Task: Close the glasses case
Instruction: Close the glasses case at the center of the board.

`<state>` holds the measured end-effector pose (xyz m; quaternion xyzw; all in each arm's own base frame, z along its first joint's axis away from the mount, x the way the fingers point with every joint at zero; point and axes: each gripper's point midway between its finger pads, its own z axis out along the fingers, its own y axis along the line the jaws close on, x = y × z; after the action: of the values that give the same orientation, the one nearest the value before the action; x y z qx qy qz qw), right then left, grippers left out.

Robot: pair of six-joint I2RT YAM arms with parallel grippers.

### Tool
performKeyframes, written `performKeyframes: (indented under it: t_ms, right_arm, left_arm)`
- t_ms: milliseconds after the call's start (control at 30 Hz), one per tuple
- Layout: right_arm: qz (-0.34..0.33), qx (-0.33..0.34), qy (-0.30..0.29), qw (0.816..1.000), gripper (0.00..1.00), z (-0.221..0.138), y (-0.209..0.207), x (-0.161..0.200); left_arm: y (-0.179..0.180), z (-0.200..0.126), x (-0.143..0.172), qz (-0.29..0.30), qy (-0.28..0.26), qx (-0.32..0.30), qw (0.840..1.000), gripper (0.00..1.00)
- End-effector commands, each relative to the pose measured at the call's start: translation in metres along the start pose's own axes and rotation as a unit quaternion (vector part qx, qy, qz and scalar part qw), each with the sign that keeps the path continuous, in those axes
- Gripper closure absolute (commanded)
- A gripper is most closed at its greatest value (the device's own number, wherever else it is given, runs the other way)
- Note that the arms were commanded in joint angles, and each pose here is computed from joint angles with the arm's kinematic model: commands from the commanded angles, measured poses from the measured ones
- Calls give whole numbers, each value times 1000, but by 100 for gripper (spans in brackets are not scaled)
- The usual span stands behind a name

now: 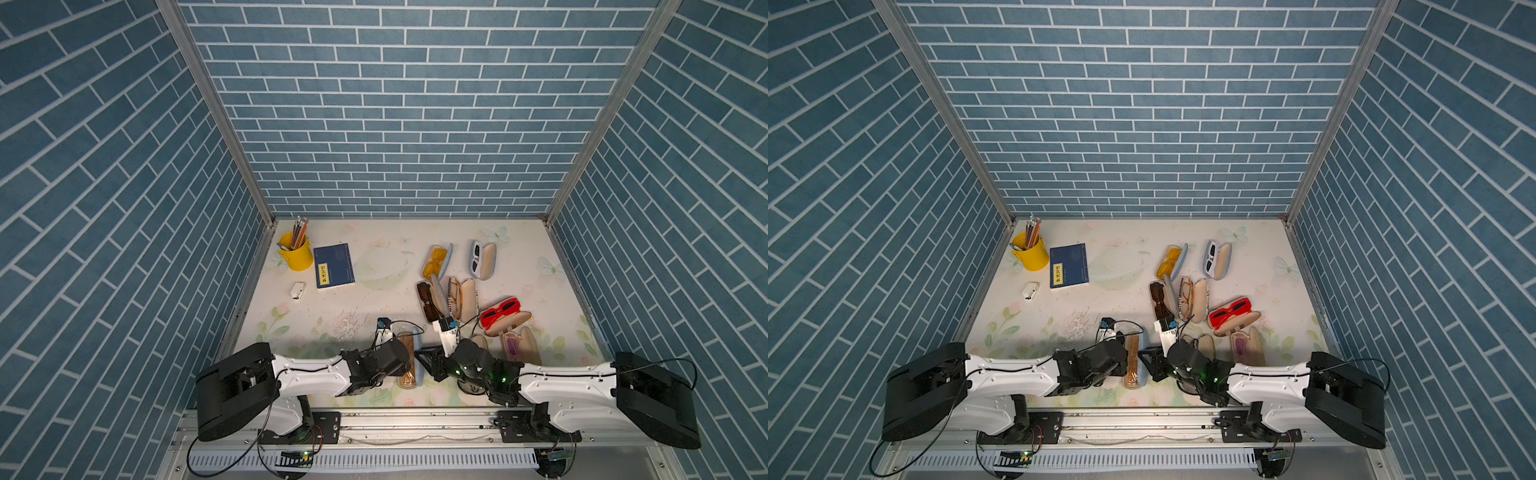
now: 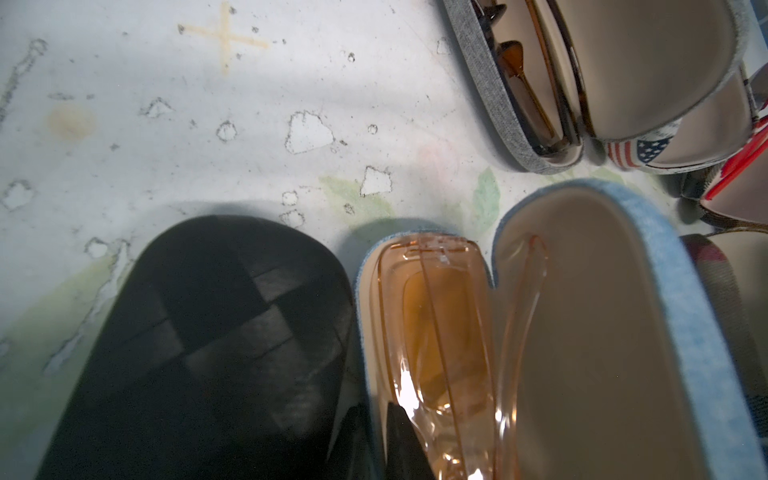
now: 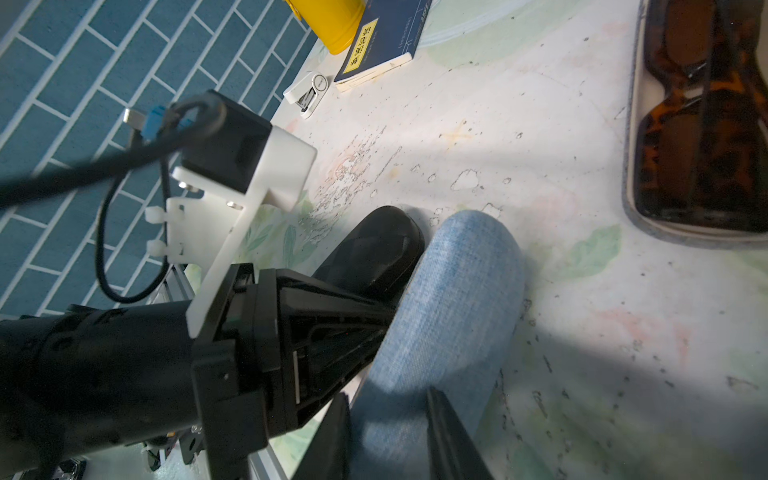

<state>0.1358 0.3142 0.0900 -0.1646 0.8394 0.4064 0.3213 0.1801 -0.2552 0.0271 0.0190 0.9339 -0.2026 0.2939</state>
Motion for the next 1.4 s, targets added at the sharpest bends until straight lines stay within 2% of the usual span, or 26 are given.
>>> performKeyframes:
  t_ms: [0, 1367]
  right_arm:
    - [1, -3, 0, 1000, 71, 1, 1, 2]
    - [-6, 14, 15, 1000, 74, 11, -3, 6]
  left_arm:
    - [5, -1, 3, 1, -1, -6, 1000, 85]
    - [-1, 0, 4, -4, -4, 6, 1000, 85]
